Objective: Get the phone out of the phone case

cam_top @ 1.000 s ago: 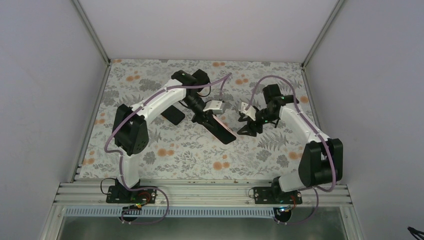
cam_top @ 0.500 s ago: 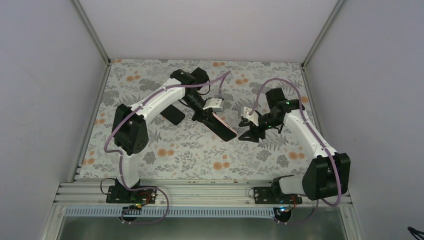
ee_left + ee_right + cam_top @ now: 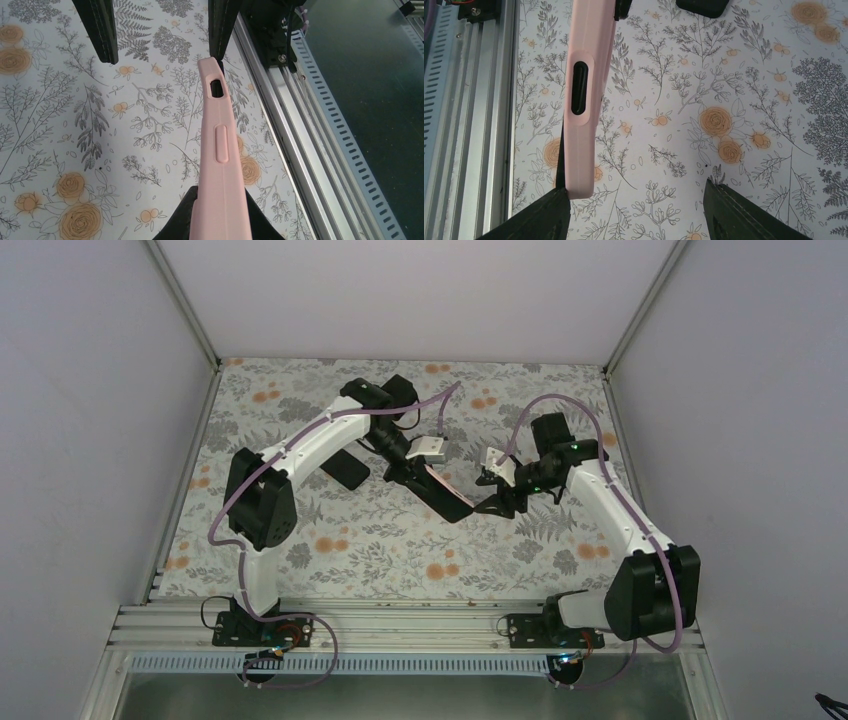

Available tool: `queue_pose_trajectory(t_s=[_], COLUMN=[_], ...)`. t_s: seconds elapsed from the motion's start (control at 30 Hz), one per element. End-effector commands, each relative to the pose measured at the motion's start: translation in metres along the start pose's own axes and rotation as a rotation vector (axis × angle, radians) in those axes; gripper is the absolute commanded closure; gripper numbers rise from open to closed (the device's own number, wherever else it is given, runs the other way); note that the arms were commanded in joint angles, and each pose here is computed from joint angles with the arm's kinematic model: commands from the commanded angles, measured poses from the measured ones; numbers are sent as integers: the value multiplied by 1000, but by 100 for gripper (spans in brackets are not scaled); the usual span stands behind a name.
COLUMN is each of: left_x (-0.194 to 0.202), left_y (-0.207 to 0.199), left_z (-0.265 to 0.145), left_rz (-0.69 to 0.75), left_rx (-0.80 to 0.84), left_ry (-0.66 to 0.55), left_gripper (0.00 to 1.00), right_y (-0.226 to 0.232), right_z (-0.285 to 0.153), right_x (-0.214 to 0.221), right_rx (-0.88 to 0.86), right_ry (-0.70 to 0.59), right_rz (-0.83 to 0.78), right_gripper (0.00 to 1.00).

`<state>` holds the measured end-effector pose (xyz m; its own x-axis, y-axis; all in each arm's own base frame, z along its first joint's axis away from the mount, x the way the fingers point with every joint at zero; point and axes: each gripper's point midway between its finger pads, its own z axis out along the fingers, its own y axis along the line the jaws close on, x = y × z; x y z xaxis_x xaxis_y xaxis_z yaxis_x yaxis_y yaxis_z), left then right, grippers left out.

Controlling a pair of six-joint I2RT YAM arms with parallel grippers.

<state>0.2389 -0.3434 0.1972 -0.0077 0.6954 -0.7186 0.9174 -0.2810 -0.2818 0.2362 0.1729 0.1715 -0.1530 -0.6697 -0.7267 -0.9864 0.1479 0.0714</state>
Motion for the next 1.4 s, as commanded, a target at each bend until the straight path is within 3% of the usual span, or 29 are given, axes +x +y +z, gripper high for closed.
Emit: queue_pose_trajectory(t_s=[0.0, 0.3, 0.87, 1.37], left_x=[-30, -42, -63, -76], left_y=[-15, -17, -39, -30], left_z=[-13, -15, -8, 6], left_rz=[64, 66, 61, 43], left_rx=[18, 38, 173, 222], left_ry=[-90, -142, -257, -285], left_gripper=[98, 98, 98, 98], right_y=[-9, -18, -71, -41], right_z=[6, 8, 8, 37], right_x=[0, -4, -9, -68], right_rx=[12, 40, 264, 90], right_ry=[-13, -26, 19, -74], right_rz=[4, 16, 49, -13], right_gripper=[32, 34, 34, 29])
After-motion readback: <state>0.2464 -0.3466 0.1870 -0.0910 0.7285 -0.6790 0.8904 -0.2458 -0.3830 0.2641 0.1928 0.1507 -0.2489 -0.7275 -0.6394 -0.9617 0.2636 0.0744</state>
